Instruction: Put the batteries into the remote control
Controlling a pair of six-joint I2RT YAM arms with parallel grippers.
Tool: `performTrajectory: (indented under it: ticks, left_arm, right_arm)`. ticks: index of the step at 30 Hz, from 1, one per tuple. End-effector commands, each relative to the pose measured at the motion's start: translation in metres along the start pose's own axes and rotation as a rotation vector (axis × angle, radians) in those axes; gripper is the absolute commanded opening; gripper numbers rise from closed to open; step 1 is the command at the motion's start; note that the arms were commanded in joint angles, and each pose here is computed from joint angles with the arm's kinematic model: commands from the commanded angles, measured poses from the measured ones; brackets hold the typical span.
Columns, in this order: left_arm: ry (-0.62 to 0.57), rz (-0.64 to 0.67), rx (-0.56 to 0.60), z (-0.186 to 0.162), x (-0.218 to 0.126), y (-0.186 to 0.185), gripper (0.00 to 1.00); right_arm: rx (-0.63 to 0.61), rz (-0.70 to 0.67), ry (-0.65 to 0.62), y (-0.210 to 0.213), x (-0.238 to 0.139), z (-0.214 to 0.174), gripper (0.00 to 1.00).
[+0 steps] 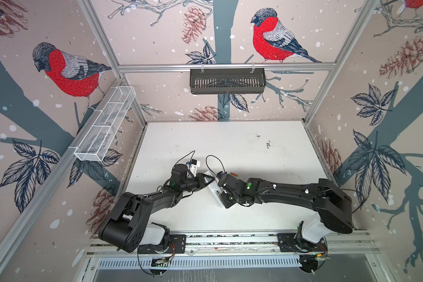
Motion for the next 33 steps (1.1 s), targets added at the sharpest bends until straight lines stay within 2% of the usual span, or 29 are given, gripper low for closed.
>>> performTrajectory:
  ticks: [1,33]
  left_arm:
    - [-0.002,-0.129,0.032,0.006,-0.002,-0.019,0.0]
    - [0.022,-0.116,0.007,0.003,0.0,-0.012,0.0]
  right_arm:
    - [0.005,-0.024,-0.013,-0.002,0.003,0.002,0.12]
    - [-0.032,0.064,-0.04,-0.004,0.023,0.025,0.13]
Point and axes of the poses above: each gripper's point midway between its finger pads, its own x axis out along the fingers, its own y axis along the line the jaws close on, z = x × y, the point moved 7 cm from there along -x, back along the fingers, and after that the axes turned 10 degrees about x, right-handed, at the moved point
